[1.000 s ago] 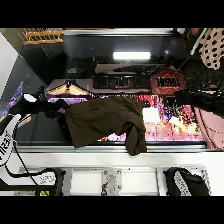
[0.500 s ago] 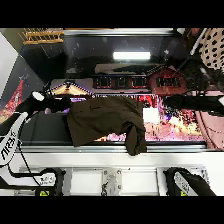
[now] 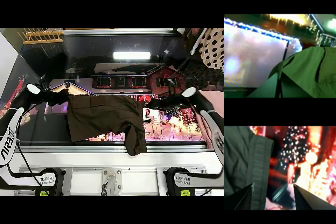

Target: Fold the clothes and pants, and hang the long-sleeved shirts on hangers.

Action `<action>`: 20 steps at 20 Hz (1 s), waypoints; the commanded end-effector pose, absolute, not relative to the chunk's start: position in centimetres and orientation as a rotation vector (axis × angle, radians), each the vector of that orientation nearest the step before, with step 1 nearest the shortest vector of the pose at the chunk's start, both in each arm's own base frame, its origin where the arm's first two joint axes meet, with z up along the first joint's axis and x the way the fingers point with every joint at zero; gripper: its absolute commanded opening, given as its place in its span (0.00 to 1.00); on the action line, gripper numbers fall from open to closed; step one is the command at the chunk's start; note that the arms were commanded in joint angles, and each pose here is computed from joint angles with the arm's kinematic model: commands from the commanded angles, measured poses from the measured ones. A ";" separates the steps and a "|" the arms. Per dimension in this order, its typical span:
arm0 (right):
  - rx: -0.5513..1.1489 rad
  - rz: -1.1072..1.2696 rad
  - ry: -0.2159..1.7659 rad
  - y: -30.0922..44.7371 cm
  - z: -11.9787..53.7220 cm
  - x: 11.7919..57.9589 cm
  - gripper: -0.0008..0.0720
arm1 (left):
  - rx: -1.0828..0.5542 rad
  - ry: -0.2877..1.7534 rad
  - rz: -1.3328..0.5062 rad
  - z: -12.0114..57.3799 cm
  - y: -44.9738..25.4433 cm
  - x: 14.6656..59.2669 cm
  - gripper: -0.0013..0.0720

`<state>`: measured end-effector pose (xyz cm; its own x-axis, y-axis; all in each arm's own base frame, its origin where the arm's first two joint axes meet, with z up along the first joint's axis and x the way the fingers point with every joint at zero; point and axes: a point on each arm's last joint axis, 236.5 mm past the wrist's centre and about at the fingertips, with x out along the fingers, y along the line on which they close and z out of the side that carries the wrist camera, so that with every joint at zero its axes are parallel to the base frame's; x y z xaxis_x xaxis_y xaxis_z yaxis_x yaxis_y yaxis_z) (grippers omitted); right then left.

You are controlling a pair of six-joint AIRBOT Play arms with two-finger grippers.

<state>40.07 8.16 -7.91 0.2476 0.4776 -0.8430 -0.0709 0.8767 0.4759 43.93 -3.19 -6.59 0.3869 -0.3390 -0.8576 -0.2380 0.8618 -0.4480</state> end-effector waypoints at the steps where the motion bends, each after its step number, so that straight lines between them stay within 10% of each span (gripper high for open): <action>1: 0.366 0.411 1.332 10.0 -11.6 41.7 0.74 | -0.562 1.187 -0.070 -6.4 -3.2 44.1 0.03; 9: 0.407 0.463 1.273 14.1 -11.2 44.6 0.61 | -0.562 1.186 -0.070 -6.4 -3.1 44.1 0.02; 12: 0.399 0.463 1.264 14.5 -11.2 44.8 0.05 | -0.562 1.186 -0.070 -6.4 -3.1 44.1 0.02; 16: 0.342 0.467 1.157 14.0 -7.0 46.5 0.03 | -0.541 1.121 -0.086 -3.6 -2.7 45.3 0.02; 20: 0.144 0.489 0.805 12.8 9.7 49.0 0.03 | -0.436 0.737 -0.141 13.6 -1.2 48.9 0.02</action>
